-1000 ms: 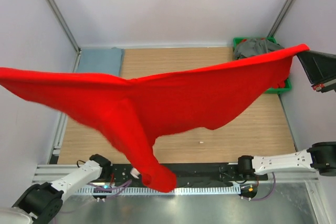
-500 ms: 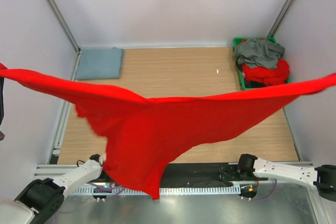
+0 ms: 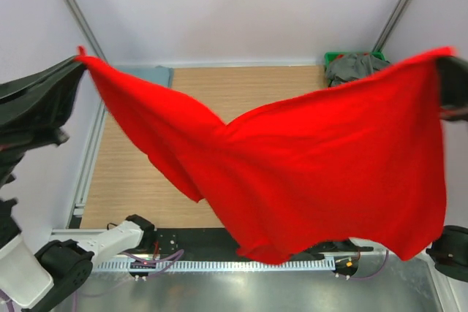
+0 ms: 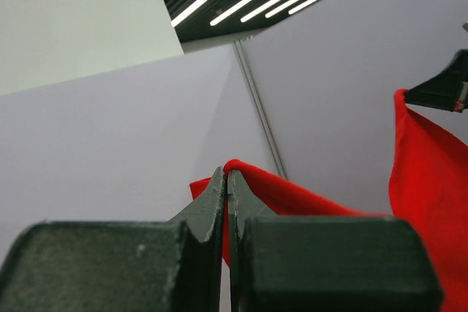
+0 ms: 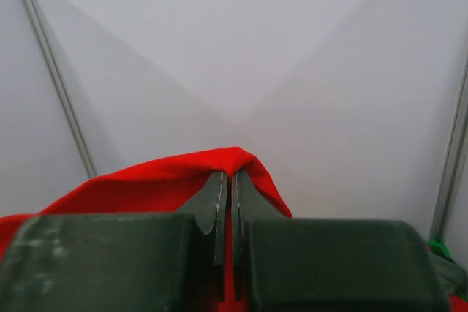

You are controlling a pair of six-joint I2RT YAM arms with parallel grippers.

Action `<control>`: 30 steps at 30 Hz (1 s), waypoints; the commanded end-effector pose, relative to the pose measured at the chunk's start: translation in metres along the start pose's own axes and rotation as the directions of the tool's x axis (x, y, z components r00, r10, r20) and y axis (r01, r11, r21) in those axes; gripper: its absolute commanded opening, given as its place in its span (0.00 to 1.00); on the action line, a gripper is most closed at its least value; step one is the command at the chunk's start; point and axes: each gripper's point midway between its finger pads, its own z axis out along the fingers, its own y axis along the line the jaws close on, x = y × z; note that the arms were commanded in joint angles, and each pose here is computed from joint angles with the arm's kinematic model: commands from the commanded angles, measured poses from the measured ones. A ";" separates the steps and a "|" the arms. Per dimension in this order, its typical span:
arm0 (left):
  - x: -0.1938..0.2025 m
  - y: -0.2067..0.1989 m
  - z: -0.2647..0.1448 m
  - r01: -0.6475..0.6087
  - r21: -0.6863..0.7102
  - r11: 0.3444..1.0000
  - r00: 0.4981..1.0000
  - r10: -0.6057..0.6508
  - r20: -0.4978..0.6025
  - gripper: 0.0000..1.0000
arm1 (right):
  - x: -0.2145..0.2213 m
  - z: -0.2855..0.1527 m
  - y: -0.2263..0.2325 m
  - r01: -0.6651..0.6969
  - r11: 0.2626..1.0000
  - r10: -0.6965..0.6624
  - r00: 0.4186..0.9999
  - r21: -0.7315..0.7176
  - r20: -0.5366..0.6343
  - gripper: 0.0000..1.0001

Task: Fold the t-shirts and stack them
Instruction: Flatten the tshirt out

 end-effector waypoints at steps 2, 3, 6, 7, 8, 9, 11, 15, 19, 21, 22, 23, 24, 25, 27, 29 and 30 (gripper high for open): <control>0.013 0.002 0.016 -0.014 0.020 1.000 0.999 0.013 0.030 0.00 | 0.052 0.041 0.030 0.149 0.988 -0.145 0.986 0.046 -0.079 0.01; 0.006 -0.001 0.014 -0.009 0.032 0.999 0.999 0.007 0.051 0.00 | 0.050 0.042 0.037 0.140 0.990 -0.139 0.988 0.009 -0.065 0.01; -0.020 -0.006 0.012 0.048 0.050 0.998 0.992 -0.054 0.114 0.00 | 0.037 0.051 0.066 0.091 0.989 -0.095 0.995 -0.116 -0.024 0.01; -0.026 -0.002 0.011 0.057 0.028 0.998 0.990 -0.060 0.130 0.00 | 0.022 0.053 0.061 0.066 0.994 -0.067 0.998 -0.085 -0.004 0.01; -0.032 0.000 0.009 0.063 0.010 0.998 0.987 -0.064 0.145 0.00 | 0.033 0.065 0.070 0.091 0.993 -0.094 0.995 -0.078 -0.038 0.01; -0.034 0.004 0.009 0.070 -0.013 0.997 0.986 -0.068 0.155 0.00 | 0.030 0.071 0.069 0.102 0.993 -0.105 0.994 -0.061 -0.038 0.01; -0.037 0.014 0.009 0.070 -0.065 0.995 0.983 -0.057 0.172 0.00 | 0.020 0.077 0.061 0.126 0.992 -0.126 0.992 -0.004 -0.026 0.01; -0.029 0.027 0.015 0.084 -0.122 0.989 0.989 -0.067 0.133 0.00 | 0.025 0.095 0.060 0.197 0.978 -0.190 0.978 0.071 -0.091 0.01; -0.013 0.026 0.008 0.099 -0.143 0.985 0.994 -0.092 0.056 0.00 | 0.031 0.076 0.064 0.114 0.993 -0.115 0.985 -0.019 -0.132 0.01; -0.012 0.022 -0.005 0.105 -0.152 0.983 0.994 -0.100 0.042 0.00 | 0.038 0.060 0.086 0.051 0.982 -0.076 0.988 -0.184 -0.135 0.01; -0.010 0.019 -0.011 0.111 -0.154 0.982 0.994 -0.108 0.027 0.00 | 0.021 0.040 0.079 -0.031 0.975 0.007 0.994 -0.218 -0.109 0.01; -0.010 0.016 -0.015 0.126 -0.150 0.981 0.992 -0.124 0.025 0.00 | 0.014 0.029 0.081 -0.071 0.962 0.047 0.994 -0.264 -0.095 0.01; -0.024 0.009 -0.028 0.128 -0.137 0.982 0.991 -0.122 0.049 0.00 | 0.014 0.019 0.091 -0.096 0.936 0.067 0.993 -0.337 -0.098 0.01; -0.028 0.004 -0.032 0.138 -0.120 0.983 0.990 -0.132 0.055 0.00 | 0.009 0.011 0.093 -0.150 0.920 0.118 0.987 -0.363 -0.107 0.01; -0.047 -0.010 -0.044 0.163 -0.073 0.984 0.983 -0.156 0.093 0.00 | -0.010 -0.012 0.092 -0.200 0.876 0.180 0.980 -0.439 -0.086 0.01; -0.064 -0.016 -0.054 0.186 -0.057 0.981 0.976 -0.177 0.129 0.00 | -0.025 -0.026 0.089 -0.229 0.858 0.223 0.972 -0.460 -0.069 0.01; -0.070 -0.018 -0.058 0.191 -0.054 0.980 0.973 -0.182 0.143 0.00 | -0.035 -0.033 0.086 -0.226 0.852 0.233 0.971 -0.472 -0.044 0.02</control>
